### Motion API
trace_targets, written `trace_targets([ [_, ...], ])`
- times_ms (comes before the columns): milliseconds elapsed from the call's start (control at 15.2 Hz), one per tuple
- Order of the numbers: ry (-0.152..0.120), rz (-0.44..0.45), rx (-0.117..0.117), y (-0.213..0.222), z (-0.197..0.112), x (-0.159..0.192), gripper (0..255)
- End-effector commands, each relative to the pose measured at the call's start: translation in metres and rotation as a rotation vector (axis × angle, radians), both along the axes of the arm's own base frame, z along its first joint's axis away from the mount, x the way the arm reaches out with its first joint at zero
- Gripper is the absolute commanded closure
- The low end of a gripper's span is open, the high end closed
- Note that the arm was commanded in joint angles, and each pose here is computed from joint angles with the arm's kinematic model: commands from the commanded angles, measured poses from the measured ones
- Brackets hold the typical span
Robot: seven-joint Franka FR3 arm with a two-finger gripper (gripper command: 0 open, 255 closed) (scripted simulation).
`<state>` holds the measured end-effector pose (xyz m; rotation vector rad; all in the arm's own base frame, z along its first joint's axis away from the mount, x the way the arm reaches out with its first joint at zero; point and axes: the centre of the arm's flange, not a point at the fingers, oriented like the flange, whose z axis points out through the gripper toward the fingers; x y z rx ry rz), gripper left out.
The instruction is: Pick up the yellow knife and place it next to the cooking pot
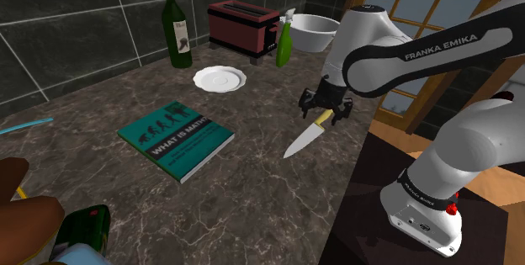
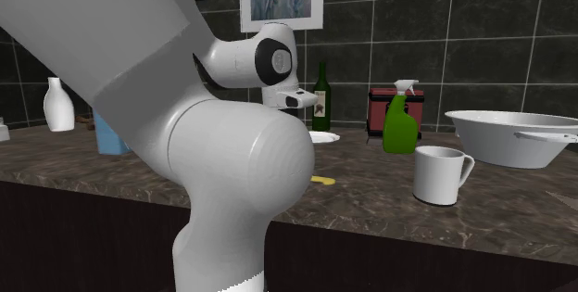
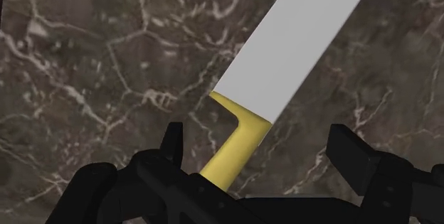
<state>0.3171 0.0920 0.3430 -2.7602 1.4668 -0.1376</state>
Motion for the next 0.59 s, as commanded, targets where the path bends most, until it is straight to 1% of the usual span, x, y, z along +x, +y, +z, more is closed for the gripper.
trace_targets([
  [0,-0.001,0.0,0.0,0.0007,-0.003,-0.0004,0],
  [396,-0.001,0.0,0.0,0.0006,-0.0029,-0.0003,0],
  [462,-0.001,0.0,0.0,0.0006,-0.0029,-0.0003,255],
  [528,-0.001,0.0,0.0,0.0006,-0.0029,-0.0003,255],
])
